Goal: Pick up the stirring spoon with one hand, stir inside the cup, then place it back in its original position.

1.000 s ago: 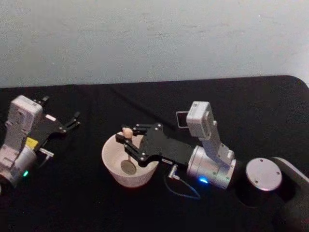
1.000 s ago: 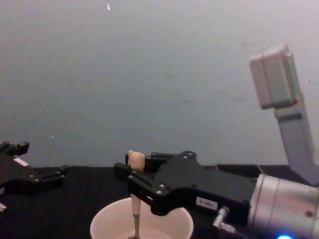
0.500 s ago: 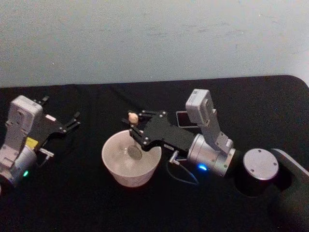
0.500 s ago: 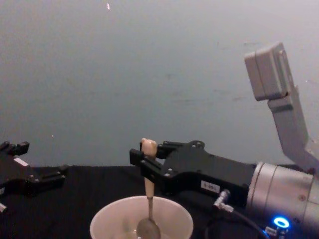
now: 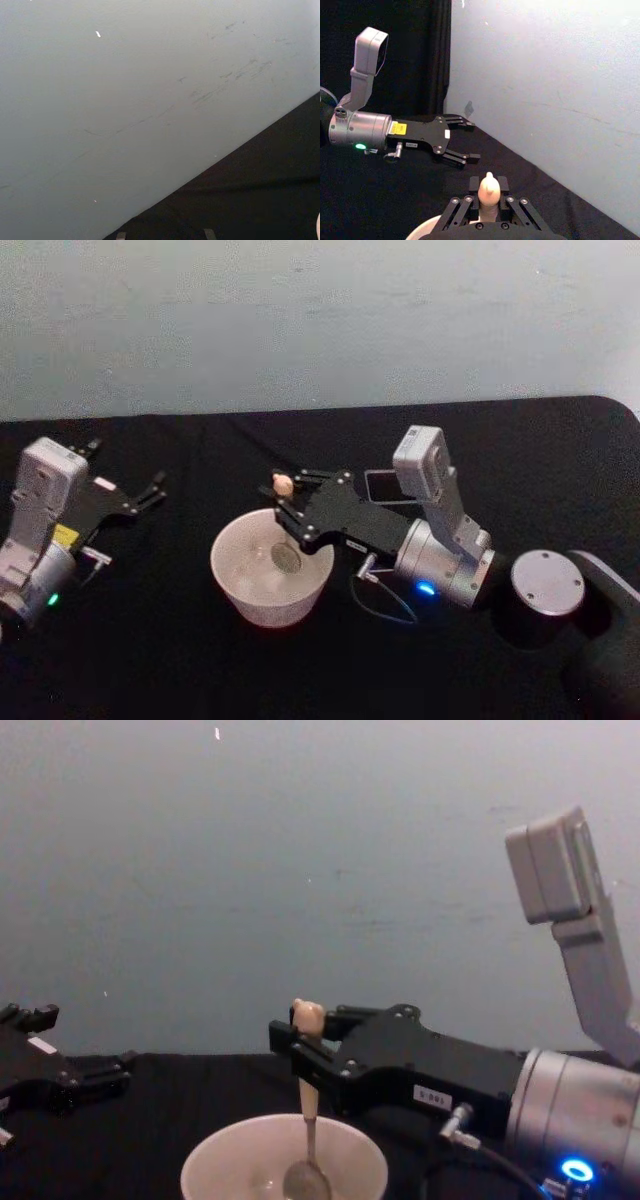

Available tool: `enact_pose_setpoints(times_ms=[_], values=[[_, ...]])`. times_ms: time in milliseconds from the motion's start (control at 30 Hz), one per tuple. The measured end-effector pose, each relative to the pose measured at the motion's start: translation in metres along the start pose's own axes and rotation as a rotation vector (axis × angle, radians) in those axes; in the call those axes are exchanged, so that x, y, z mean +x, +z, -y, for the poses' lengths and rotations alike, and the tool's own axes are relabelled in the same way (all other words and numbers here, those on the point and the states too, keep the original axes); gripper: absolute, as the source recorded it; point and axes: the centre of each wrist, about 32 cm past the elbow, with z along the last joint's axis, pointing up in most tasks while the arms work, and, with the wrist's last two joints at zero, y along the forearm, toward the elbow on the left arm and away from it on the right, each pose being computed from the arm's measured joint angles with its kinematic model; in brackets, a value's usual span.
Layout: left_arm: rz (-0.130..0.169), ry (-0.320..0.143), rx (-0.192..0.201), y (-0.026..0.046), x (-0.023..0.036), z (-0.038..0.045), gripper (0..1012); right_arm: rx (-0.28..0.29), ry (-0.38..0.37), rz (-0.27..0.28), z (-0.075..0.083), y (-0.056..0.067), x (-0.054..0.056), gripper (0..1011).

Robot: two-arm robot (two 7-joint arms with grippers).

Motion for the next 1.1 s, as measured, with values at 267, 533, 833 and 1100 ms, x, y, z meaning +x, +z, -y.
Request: enact_pose_setpoints(times_ms=[267,533,833,1100], values=[[0.0,0.0,0.0,0.0,0.0,0.0,1001,0.042,0.0,0.008,0.006,0.012,0.002,210],[0.0,0.0,0.0,0.0,0.0,0.0,1001,0.122,-0.013,0.026,0.019,0.035,0.008,210],[0.0,0.0,0.0,0.0,0.0,0.0,1001,0.199,-0.063,0.06,0.04,0.058,0.021,210],[0.0,0.0,0.0,0.0,0.0,0.0,1001,0.216,-0.142,0.107,0.064,0.07,0.037,210]])
